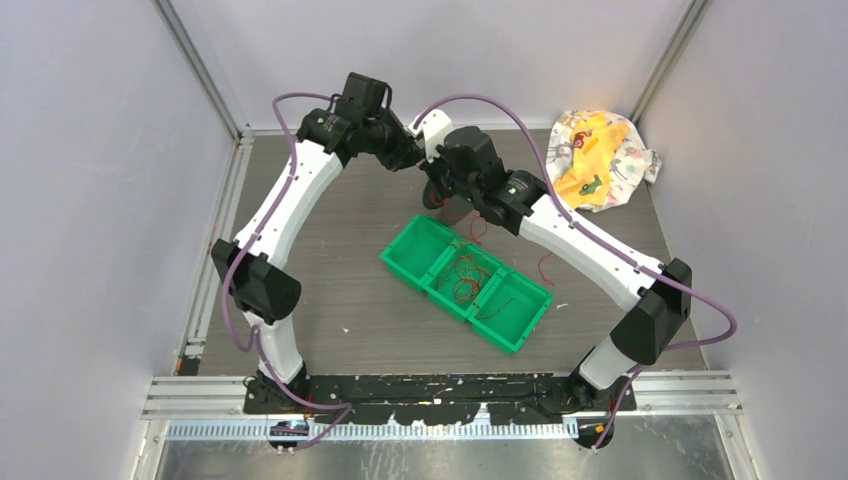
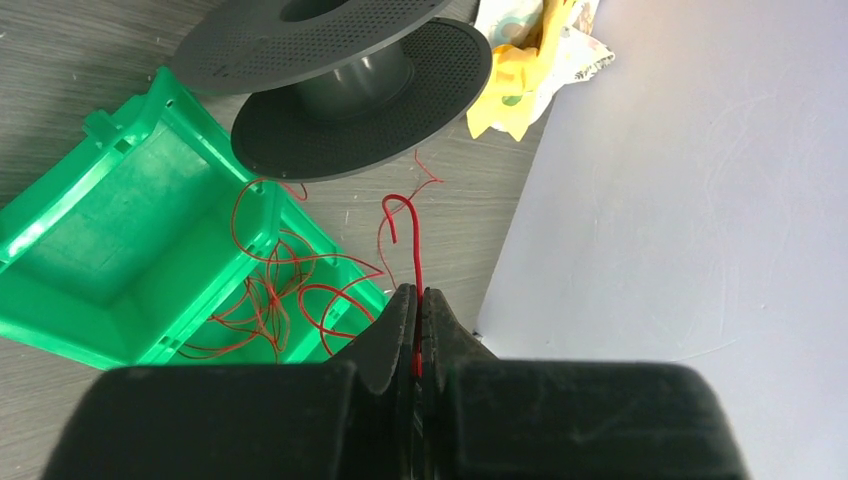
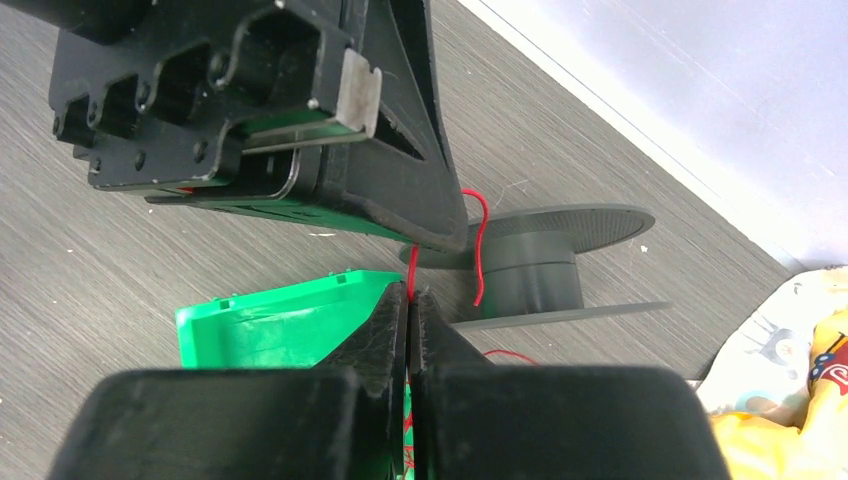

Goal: Wrap the cables

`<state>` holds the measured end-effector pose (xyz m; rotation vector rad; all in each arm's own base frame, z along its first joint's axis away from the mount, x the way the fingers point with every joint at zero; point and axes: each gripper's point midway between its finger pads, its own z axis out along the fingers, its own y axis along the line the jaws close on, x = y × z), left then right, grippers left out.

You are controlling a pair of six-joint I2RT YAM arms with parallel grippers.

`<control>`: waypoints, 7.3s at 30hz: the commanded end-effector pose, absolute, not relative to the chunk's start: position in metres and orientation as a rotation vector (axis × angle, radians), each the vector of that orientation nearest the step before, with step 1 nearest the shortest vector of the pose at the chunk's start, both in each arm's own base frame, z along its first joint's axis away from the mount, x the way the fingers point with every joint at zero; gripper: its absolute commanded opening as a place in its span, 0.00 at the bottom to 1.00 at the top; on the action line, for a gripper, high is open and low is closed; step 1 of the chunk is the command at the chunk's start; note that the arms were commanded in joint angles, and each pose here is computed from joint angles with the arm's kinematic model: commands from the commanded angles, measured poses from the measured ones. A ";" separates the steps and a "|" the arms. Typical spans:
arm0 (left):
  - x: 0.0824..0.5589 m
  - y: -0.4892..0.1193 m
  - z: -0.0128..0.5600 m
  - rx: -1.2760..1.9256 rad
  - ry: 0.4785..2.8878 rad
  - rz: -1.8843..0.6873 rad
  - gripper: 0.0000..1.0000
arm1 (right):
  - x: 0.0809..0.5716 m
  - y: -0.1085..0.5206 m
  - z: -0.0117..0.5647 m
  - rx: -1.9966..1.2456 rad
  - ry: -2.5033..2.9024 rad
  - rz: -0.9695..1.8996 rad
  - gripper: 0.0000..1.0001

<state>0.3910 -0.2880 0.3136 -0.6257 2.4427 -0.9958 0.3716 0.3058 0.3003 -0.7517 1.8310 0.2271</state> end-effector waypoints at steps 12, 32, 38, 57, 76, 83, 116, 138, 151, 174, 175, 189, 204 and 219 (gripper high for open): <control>0.424 -0.270 0.342 -0.329 2.143 -1.302 0.53 | 0.389 0.270 0.312 -0.576 1.850 0.454 0.01; 0.449 -0.292 0.256 0.414 2.096 -0.836 0.67 | 0.441 0.271 0.275 -0.451 1.937 0.665 0.00; 0.463 -0.302 0.242 0.465 2.085 -0.819 0.66 | 0.443 0.274 0.273 -0.448 1.941 0.700 0.01; 0.487 -0.327 0.231 0.545 1.978 -0.865 0.66 | 0.450 0.261 0.282 -0.268 1.909 0.959 0.01; 0.475 -0.329 0.247 0.546 1.938 -0.940 0.68 | 0.453 0.259 0.263 -0.239 1.953 0.968 0.01; 0.473 -0.321 0.254 0.476 1.931 -1.019 0.71 | 0.451 0.255 0.258 -0.208 1.955 0.973 0.01; 0.469 -0.304 0.280 0.412 1.891 -1.081 0.73 | 0.419 0.239 0.302 -0.228 1.872 0.954 0.01; 0.475 -0.323 0.245 0.569 1.959 -0.895 0.73 | 0.441 0.246 0.264 -0.182 1.942 0.973 0.00; 0.481 -0.325 0.223 0.593 1.988 -0.828 0.70 | 0.445 0.246 0.270 -0.171 1.919 0.993 0.01; 0.499 -0.336 0.227 0.546 1.952 -0.843 0.65 | 0.445 0.249 0.266 -0.165 1.931 1.024 0.01; 0.500 -0.335 0.226 0.546 1.953 -0.837 0.64 | 0.445 0.249 0.265 -0.166 1.932 1.025 0.01; 0.506 -0.338 0.216 0.530 1.976 -0.837 0.60 | 0.446 0.252 0.268 -0.159 1.926 1.046 0.01; 0.505 -0.337 0.221 0.549 1.966 -0.801 0.33 | 0.447 0.254 0.265 -0.155 1.932 1.059 0.01; 0.503 -0.331 0.240 0.548 1.964 -0.762 0.00 | 0.447 0.245 0.278 -0.123 1.944 1.009 0.66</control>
